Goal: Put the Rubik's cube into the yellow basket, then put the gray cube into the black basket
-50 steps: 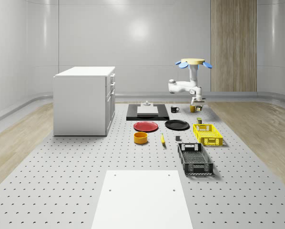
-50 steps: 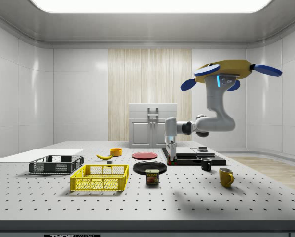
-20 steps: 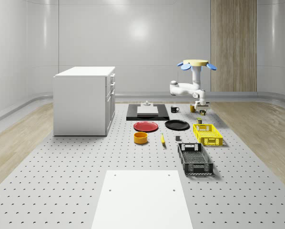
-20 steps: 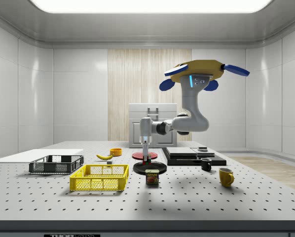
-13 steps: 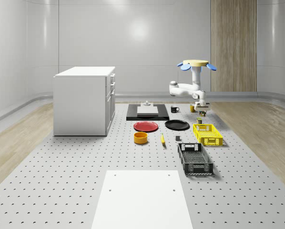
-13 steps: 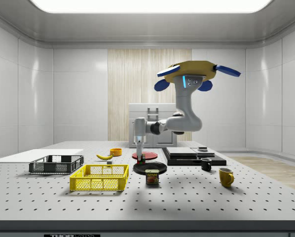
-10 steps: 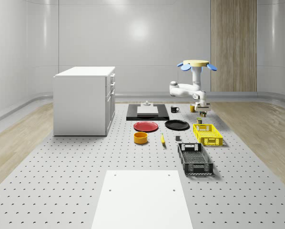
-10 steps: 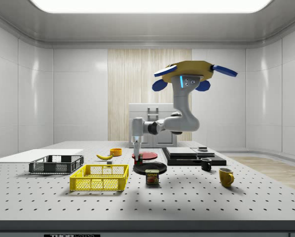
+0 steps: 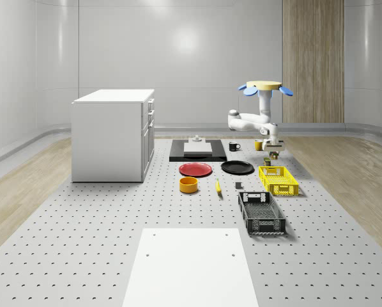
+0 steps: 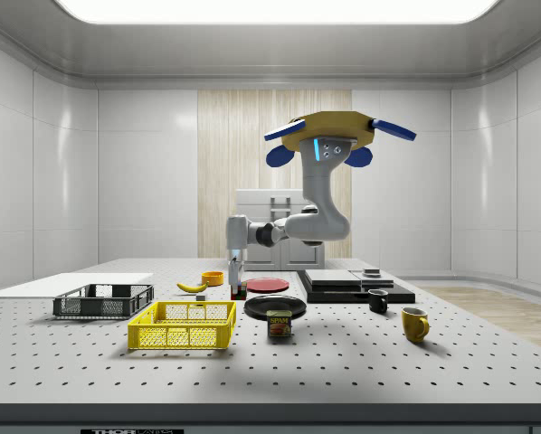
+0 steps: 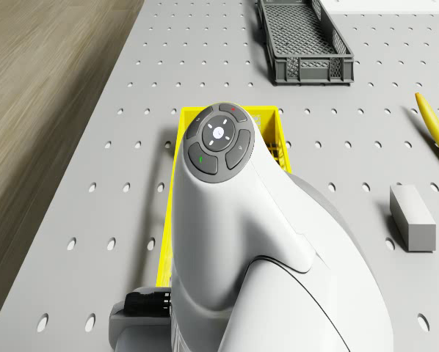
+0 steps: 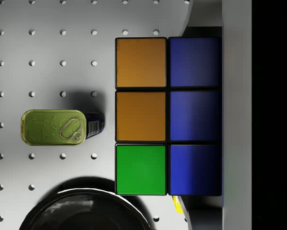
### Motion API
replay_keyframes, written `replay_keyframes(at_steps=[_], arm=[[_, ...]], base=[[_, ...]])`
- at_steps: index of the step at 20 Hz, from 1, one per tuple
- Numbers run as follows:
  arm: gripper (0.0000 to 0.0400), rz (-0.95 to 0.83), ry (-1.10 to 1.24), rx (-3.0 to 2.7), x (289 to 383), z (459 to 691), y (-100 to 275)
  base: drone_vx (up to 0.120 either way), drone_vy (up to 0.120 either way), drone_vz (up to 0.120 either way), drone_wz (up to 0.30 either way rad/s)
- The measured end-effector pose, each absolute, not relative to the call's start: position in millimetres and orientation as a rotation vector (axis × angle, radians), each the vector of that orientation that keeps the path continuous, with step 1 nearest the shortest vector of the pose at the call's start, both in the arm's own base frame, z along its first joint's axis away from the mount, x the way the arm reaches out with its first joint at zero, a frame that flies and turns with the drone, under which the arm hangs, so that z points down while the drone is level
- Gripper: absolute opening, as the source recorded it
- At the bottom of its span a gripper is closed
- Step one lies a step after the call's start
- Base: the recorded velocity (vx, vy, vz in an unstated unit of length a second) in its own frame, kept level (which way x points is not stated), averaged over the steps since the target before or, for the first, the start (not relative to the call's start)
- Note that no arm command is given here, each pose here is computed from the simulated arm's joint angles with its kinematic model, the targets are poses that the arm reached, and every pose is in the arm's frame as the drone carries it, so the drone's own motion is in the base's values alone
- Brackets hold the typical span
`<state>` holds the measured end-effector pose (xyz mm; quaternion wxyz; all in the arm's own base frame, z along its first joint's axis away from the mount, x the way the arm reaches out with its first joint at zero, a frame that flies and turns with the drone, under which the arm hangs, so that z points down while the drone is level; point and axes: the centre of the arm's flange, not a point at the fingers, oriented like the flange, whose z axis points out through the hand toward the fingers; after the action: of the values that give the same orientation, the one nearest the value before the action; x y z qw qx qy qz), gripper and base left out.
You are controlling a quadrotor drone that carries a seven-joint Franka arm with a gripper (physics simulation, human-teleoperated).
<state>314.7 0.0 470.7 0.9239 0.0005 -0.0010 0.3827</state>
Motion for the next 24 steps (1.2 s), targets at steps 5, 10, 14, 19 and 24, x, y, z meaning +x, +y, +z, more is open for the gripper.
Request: replay_keyframes(at_steps=[5, 10, 14, 19, 24], arm=[[0.0325, 0.786, -0.002, 0.001, 314.7, 470.7, 0.0], [0.0325, 0.786, -0.002, 0.001, 314.7, 470.7, 0.0], [0.0325, 0.786, -0.002, 0.001, 314.7, 470.7, 0.0], [0.0325, 0.786, -0.002, 0.001, 314.7, 470.7, 0.0], [0.0325, 0.786, -0.002, 0.001, 314.7, 470.7, 0.0]], base=[[0.120, 0.000, 0.000, 0.000], [0.120, -0.104, 0.000, 0.000], [0.120, 0.000, 0.000, 0.000], [0.120, 0.000, 0.000, 0.000], [0.040, 0.000, -0.120, 0.000]])
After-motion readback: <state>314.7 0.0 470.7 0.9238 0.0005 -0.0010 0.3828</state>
